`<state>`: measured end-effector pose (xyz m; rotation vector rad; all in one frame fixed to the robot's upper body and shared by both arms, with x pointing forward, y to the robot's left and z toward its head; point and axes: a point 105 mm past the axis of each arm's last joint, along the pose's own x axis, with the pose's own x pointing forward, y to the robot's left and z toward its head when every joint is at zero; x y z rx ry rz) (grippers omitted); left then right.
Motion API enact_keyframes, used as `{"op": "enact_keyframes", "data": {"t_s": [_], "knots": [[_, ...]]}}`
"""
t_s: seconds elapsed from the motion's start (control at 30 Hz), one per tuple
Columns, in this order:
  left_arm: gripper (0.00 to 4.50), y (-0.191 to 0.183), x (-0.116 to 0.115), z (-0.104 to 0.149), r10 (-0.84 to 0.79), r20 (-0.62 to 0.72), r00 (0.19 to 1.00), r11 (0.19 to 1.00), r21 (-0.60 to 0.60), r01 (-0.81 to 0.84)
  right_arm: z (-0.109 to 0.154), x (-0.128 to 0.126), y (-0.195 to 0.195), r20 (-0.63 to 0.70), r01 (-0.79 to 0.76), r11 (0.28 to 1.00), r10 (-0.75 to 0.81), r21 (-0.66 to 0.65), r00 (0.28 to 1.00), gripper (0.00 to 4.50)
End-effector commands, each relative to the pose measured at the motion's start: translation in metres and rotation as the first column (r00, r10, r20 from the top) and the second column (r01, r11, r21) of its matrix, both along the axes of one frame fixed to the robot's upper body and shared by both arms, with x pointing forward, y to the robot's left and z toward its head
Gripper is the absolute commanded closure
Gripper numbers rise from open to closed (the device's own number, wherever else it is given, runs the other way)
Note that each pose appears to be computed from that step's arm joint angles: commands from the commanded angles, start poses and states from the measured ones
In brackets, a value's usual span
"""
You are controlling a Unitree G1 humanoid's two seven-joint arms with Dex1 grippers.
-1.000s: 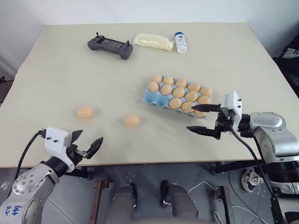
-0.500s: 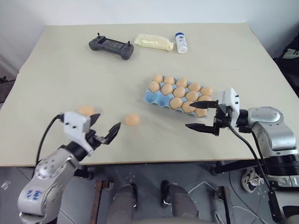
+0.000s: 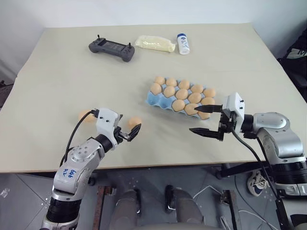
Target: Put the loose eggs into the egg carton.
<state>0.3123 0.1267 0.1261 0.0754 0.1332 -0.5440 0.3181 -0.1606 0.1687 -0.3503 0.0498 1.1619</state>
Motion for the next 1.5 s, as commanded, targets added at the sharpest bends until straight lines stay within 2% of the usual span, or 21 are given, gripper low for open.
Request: {"op": "enact_keyframes", "data": {"t_s": [0.03, 0.27, 0.53, 0.6, 0.73, 0.87, 1.07, 1.2, 1.5], "knots": [[0.0, -0.009, 0.003, 0.003, -0.041, 0.026, 0.999, 0.999, 0.02, 0.04, 0.012, -0.003, 0.002, 0.054, -0.007, 1.0, 0.006, 0.016, 0.999, 0.08], [0.0, -0.014, 0.011, -0.006, -0.062, 0.023, 0.998, 0.995, 0.082, 0.06, 0.012, -0.003, 0.002, 0.06, 0.002, 1.0, -0.003, 0.018, 0.998, 0.08], [2.54, -0.015, 0.012, -0.004, -0.057, 0.036, 0.998, 0.995, 0.082, 0.053, 0.012, -0.002, 0.0, 0.064, 0.012, 1.0, -0.013, 0.019, 0.998, 0.0], [2.82, -0.014, 0.012, -0.002, -0.054, 0.043, 0.998, 0.995, 0.082, 0.05, 0.012, -0.002, -0.001, 0.065, 0.014, 1.0, -0.016, 0.02, 0.998, 0.0], [2.89, -0.018, 0.013, 0.01, -0.058, 0.078, 0.995, 0.997, 0.06, 0.054, 0.013, -0.001, -0.002, 0.071, 0.019, 1.0, -0.02, 0.023, 0.997, 0.0], [2.9, -0.043, 0.015, 0.038, -0.109, 0.164, 0.98, 0.993, -0.02, 0.113, 0.017, 0.0, -0.004, 0.09, 0.019, 0.999, -0.024, 0.05, 0.996, 0.0], [2.9, -0.072, 0.027, 0.053, -0.144, 0.221, 0.964, 0.986, -0.053, 0.16, 0.021, -0.001, -0.005, 0.113, 0.027, 0.997, -0.035, 0.068, 0.993, 0.0], [2.9, -0.092, 0.044, 0.057, -0.174, 0.25, 0.952, 0.979, -0.059, 0.195, 0.022, -0.003, -0.006, 0.122, 0.039, 0.996, -0.049, 0.079, 0.991, 0.0], [2.9, -0.108, 0.089, 0.06, -0.161, 0.275, 0.948, 0.981, -0.061, 0.184, 0.019, -0.008, -0.011, 0.125, 0.083, 0.993, -0.093, 0.082, 0.988, 0.0]]}}
